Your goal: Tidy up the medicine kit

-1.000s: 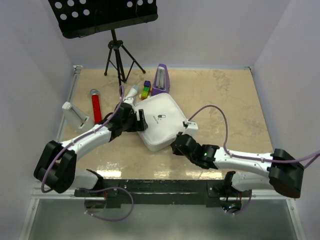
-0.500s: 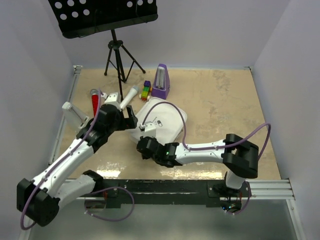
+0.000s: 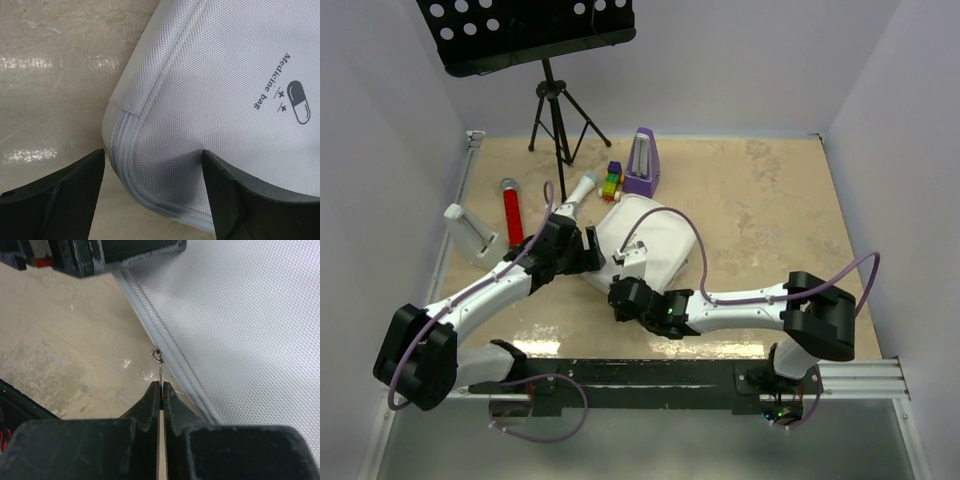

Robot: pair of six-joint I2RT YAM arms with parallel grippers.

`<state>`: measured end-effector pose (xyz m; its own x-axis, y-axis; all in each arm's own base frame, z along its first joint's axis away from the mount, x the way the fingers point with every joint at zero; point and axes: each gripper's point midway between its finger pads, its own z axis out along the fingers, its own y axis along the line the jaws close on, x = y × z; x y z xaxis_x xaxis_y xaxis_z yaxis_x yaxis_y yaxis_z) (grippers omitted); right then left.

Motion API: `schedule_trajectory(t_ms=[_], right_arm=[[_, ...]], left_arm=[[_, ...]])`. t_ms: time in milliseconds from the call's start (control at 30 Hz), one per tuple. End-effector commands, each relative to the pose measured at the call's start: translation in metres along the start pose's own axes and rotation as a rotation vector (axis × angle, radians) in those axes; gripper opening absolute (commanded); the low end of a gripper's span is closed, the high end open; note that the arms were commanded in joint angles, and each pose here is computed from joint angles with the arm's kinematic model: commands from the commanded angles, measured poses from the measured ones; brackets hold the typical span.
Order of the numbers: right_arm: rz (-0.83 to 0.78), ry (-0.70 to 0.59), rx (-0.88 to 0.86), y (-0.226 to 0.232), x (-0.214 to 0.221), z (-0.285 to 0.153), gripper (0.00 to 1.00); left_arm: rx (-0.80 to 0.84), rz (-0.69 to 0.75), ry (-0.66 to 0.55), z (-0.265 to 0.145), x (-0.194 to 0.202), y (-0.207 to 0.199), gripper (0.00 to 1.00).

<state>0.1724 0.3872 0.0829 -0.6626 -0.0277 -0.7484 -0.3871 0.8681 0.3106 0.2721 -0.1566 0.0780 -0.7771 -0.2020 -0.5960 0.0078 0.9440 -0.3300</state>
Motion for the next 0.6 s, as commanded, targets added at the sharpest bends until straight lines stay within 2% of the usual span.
schedule_trajectory(t_ms=[0,167,267,400,567], right_arm=[[0.034,0.035,0.022,-0.012,0.015,-0.018,0.0],[0.066,0.05,0.102,-0.035,0.027,-0.036,0.0],[0.134,0.054,0.158,-0.057,0.036,-0.047,0.0],[0.283,0.056,0.204,-0.085,0.05,-0.063,0.0],[0.538,-0.04,0.134,-0.098,0.033,-0.084,0.0]], left_arm=[[-0.154,0.007,0.008,0.017,0.009,0.034,0.78],[-0.17,0.007,0.016,0.027,0.01,0.037,0.69],[-0.179,0.01,0.025,0.032,0.011,0.038,0.67],[-0.191,0.018,0.024,0.035,0.01,0.04,0.66],[-0.189,0.02,0.017,0.037,0.005,0.039,0.66]])
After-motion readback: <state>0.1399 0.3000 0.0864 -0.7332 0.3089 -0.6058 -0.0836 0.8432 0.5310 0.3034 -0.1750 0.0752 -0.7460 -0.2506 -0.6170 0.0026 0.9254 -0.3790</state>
